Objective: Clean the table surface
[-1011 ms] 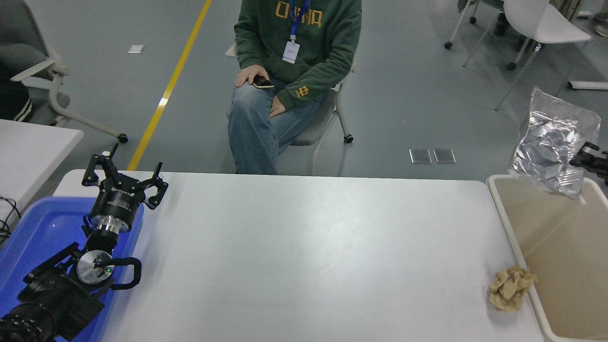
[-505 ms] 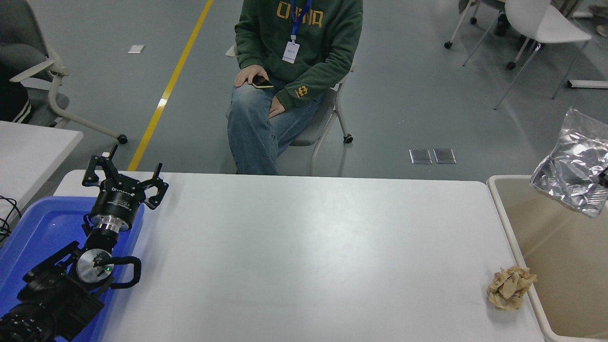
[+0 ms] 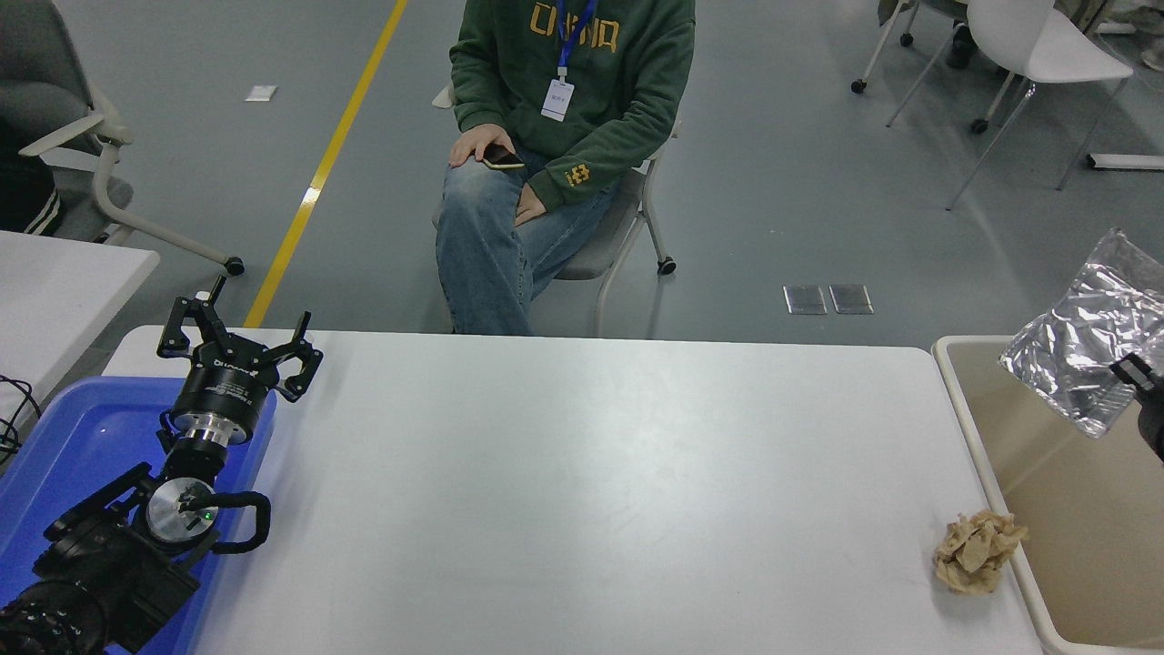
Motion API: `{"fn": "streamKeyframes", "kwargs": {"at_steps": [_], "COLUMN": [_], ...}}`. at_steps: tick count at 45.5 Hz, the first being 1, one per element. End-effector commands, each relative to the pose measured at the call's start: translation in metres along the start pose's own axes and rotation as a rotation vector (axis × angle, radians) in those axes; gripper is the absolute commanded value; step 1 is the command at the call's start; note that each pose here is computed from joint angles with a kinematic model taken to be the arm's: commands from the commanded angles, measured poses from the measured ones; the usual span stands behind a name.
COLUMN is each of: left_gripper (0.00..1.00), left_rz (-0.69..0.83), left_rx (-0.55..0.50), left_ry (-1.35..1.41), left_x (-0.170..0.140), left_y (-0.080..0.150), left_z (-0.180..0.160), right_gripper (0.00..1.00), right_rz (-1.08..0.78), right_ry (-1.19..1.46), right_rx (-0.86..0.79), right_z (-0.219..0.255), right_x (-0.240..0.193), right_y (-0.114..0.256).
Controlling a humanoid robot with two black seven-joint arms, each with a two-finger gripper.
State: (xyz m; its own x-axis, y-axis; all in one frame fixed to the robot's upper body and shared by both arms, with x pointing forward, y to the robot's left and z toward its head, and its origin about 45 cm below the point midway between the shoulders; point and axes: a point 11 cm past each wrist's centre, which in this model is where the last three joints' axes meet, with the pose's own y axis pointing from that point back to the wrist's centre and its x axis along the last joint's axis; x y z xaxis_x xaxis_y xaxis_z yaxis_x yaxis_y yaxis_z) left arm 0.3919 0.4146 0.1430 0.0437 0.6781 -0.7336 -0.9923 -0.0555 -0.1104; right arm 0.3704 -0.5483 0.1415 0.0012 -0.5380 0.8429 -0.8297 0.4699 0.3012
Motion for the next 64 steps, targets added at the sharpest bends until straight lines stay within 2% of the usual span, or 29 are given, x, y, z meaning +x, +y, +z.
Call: {"fn": "streamKeyframes", "kwargs": {"at_steps": [1, 14, 16, 18, 20, 21, 22, 55, 64], "left_gripper": [1.0, 1.0, 1.0, 1.0, 1.0, 1.0, 1.0, 1.0, 1.0], "left_rz": [0.0, 0.0, 0.0, 0.0, 0.0, 0.0, 0.0, -0.001, 0.0], "left_rx": [-0.001, -0.003, -0.003, -0.001, -0.001, -0.003, -0.003, -0.001, -0.003], "left_ry": [0.0, 0.0, 0.0, 0.0, 0.0, 0.0, 0.0, 0.001, 0.0], "left_x": [0.0, 0.0, 0.0, 0.0, 0.0, 0.0, 0.0, 0.0, 0.0], "left_y": [0.0, 0.0, 0.0, 0.0, 0.0, 0.0, 0.0, 0.0, 0.0], "left_z": [0.0, 0.001, 0.001, 0.0, 0.0, 0.001, 0.001, 0.0, 0.001], "right_gripper": [0.0, 0.01, 0.18, 0.49, 0.73, 0.9, 1.0, 1.0, 1.0], "right_rz": [0.043, 0.069, 0.075, 0.083, 0.09, 0.09, 0.089, 0.112, 0.034], "right_ry": [-0.06, -0.063, -0.078, -0.105, -0.138, -0.149, -0.155, -0.164, -0.195], "right_rx": [-0.041, -0.067, -0.073, -0.081, -0.093, -0.096, -0.099, -0.109, -0.096], "right_z": [0.009, 0.015, 0.015, 0.016, 0.018, 0.018, 0.019, 0.028, 0.032], "right_x": [-0.02, -0.023, -0.022, -0.022, -0.021, -0.02, -0.019, 0.0, 0.008], "right_y": [0.007, 0.009, 0.009, 0.009, 0.009, 0.009, 0.009, 0.007, 0.006]}}
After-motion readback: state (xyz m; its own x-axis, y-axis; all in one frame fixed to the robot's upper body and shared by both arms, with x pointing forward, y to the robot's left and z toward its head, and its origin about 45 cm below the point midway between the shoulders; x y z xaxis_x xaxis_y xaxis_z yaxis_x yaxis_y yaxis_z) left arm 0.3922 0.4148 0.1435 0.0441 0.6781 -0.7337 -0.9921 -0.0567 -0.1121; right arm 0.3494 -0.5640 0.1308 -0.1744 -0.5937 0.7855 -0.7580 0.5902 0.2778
